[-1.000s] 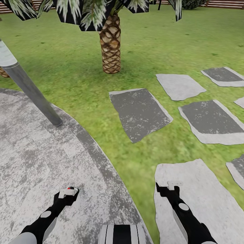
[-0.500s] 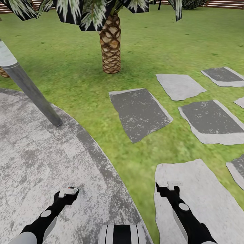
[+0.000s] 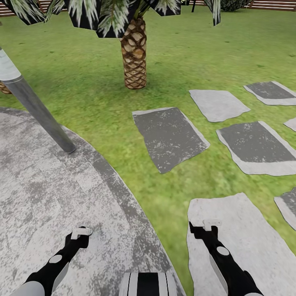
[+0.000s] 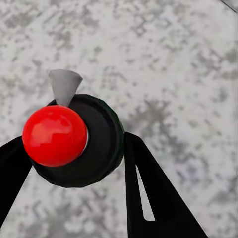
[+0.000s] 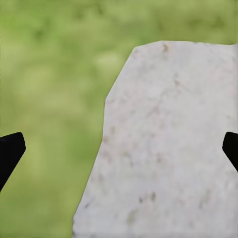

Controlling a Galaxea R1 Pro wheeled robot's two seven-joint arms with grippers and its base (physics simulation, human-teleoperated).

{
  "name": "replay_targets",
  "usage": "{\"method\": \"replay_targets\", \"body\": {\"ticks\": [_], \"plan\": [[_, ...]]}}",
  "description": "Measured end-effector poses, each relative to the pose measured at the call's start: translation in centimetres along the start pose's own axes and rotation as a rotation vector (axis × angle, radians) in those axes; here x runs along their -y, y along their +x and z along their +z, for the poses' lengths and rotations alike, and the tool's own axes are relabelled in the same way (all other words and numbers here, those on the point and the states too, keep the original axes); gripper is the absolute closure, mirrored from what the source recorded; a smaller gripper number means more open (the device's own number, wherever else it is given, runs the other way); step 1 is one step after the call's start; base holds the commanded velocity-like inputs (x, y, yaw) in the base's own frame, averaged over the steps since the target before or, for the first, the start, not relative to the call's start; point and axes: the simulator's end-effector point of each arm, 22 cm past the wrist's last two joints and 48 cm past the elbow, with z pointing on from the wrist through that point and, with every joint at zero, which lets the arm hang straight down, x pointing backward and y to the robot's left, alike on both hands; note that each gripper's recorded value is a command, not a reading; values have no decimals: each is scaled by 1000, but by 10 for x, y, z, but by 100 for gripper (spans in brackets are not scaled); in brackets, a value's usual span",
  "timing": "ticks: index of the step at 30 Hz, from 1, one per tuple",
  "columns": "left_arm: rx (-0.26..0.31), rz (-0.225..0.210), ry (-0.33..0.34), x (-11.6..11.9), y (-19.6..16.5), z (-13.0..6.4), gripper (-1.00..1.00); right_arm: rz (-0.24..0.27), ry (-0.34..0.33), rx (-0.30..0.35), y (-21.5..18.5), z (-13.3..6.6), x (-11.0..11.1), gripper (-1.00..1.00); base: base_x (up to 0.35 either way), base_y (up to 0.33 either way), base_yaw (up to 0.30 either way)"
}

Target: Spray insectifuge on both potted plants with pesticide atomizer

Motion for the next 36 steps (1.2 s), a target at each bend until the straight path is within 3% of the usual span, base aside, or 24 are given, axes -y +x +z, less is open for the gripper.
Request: {"method": "replay_targets", "body": {"ticks": [12, 28, 36], "plan": [[2, -1, 0, 0, -1, 0, 100, 0, 0, 1, 0, 0, 0, -100, 0, 0, 0], [52, -5, 6, 1, -31, -11, 100, 2, -3, 66, -37, -12, -2, -100, 0, 0, 0], [104, -7, -2, -4, -60, -20, 100, -20, 51, 126, -66, -23, 39, -100, 0, 0, 0]]}}
